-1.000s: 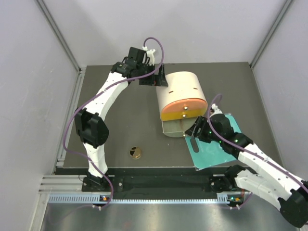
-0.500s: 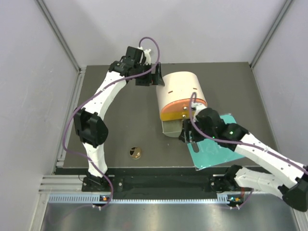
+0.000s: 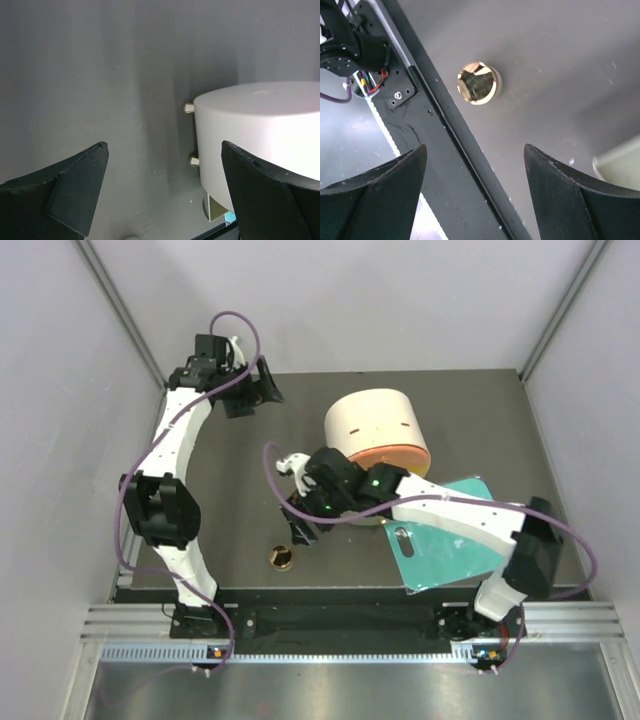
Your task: Organize the makeup
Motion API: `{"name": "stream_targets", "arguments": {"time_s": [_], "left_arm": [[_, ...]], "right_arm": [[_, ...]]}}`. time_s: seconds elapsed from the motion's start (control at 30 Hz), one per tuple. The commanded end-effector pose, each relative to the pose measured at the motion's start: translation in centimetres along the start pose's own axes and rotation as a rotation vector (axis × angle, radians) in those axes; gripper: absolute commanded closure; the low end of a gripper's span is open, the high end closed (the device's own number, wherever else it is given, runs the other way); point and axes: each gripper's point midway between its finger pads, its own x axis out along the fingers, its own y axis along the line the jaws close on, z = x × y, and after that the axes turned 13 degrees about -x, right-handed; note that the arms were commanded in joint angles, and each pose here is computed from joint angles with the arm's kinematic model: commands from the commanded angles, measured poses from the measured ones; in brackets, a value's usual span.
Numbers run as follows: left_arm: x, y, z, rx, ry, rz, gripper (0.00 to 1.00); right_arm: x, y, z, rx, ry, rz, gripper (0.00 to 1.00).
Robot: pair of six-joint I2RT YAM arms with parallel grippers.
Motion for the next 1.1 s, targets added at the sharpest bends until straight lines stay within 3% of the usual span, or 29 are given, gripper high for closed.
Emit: {"name": "stream_targets", "arguments": {"time_s": [0.0, 0.2, 0.37, 0.63, 1.07], "left_arm": [[-2.1, 0.3, 0.3, -0.029, -0.019, -0.008, 0.01], [-2.1, 3.9, 0.9, -0.166, 0.005, 0.065, 0.01], [-2.1, 6.9, 0.8, -0.268, 0.047, 0.101, 0.01], [-1.7, 7.5, -1.0, -0.299, 0.124, 0.083, 0.01], [-2.8, 5.9, -0.9, -0.266, 0.117, 0.016, 0.01]], "right_arm": [[2.4, 2.2, 2.3, -0.130, 0.005, 0.116, 0.22], [5.9, 4.2, 1.8, -0.283, 0.067, 0.182, 0.16], [8.2, 5.3, 0.3, -0.303, 0.120, 0.204, 0.14], [11.6, 4.6, -1.1, -0.341, 0.145, 0.199, 0.14], [15.5, 1.7, -3.5, -0.284, 0.205, 0.041, 0.16]]}}
